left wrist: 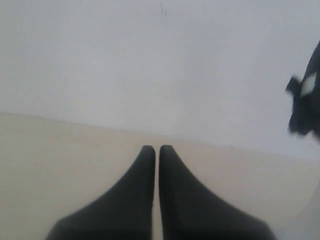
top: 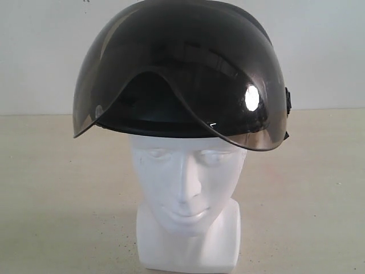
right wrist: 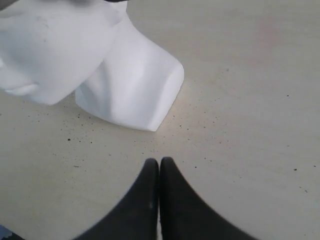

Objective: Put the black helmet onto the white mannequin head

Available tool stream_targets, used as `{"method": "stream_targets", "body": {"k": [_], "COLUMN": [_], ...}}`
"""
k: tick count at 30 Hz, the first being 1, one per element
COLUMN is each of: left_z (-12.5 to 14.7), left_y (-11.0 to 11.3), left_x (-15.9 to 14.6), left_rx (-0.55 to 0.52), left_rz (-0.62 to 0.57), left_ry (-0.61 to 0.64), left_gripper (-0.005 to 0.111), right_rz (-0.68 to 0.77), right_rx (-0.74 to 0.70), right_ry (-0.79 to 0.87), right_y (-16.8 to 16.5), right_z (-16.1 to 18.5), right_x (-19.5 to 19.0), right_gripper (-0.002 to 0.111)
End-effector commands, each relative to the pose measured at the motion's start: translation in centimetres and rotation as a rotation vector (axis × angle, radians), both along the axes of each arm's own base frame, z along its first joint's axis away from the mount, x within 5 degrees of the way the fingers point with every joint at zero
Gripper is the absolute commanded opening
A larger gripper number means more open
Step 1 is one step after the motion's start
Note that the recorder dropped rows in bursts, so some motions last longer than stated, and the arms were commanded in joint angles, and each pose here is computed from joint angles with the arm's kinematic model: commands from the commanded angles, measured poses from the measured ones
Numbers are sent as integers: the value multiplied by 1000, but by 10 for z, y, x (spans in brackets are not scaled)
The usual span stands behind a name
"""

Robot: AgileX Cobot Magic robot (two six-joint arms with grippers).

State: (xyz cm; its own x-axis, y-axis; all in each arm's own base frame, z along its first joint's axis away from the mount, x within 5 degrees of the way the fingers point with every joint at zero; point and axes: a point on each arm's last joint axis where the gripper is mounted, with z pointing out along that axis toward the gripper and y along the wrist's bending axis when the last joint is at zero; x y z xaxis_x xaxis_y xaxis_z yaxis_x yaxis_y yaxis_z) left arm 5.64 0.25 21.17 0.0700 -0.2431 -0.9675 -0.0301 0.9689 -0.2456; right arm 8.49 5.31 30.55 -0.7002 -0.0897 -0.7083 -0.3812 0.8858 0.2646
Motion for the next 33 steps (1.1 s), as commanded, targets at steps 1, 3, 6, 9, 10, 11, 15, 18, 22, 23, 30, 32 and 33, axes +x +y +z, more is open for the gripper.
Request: {"method": "stream_targets", "body": {"k": [1,3,6,9,10,11,15,18,22,23,30,32,33], "left_z": [25,41,61,66,68,70,90,121,153,163,213,229,235], "left_y": [7,11,15,20,21,19,4,3,-3,-5,-11,-10,-9], "left_x": [-6,-15,-33,-40,-36,-30,-17,-6,22,33,76,83,86], "left_rx": [-363,-368,-313,-437,-565,-689,-592,-603,-585,-522,-131,-23,-9], "left_rz": [0,13,35,23,-23,-70,-95,-99,-98,-93,-149,-150,-147], "left_ry": [-326,-531,-823,-933,-875,-758,-388,-324,-75,13,283,235,205], "left_gripper": [4,4,4,4,4,4,4,4,4,4,4,4,4], "right_rz": [-31,-37,-66,-78,-84,-93,-98,-88,-72,-51,-36,-42,-43], "right_rx": [37,55,110,155,171,197,231,219,254,264,280,287,295], "right_ry": [-46,-71,-114,-176,-193,-216,-267,-265,-246,-239,-256,-258,-252], "right_y": [-3,-3,-4,-5,-5,-6,-3,2,12,16,26,26,28], "right_z": [15,24,42,64,70,77,107,123,141,143,151,152,152], "right_x": [-6,-5,-6,-9,-9,-9,-3,9,28,32,53,56,57], "right_gripper": [0,0,0,0,0,0,0,0,0,0,0,0,0]}}
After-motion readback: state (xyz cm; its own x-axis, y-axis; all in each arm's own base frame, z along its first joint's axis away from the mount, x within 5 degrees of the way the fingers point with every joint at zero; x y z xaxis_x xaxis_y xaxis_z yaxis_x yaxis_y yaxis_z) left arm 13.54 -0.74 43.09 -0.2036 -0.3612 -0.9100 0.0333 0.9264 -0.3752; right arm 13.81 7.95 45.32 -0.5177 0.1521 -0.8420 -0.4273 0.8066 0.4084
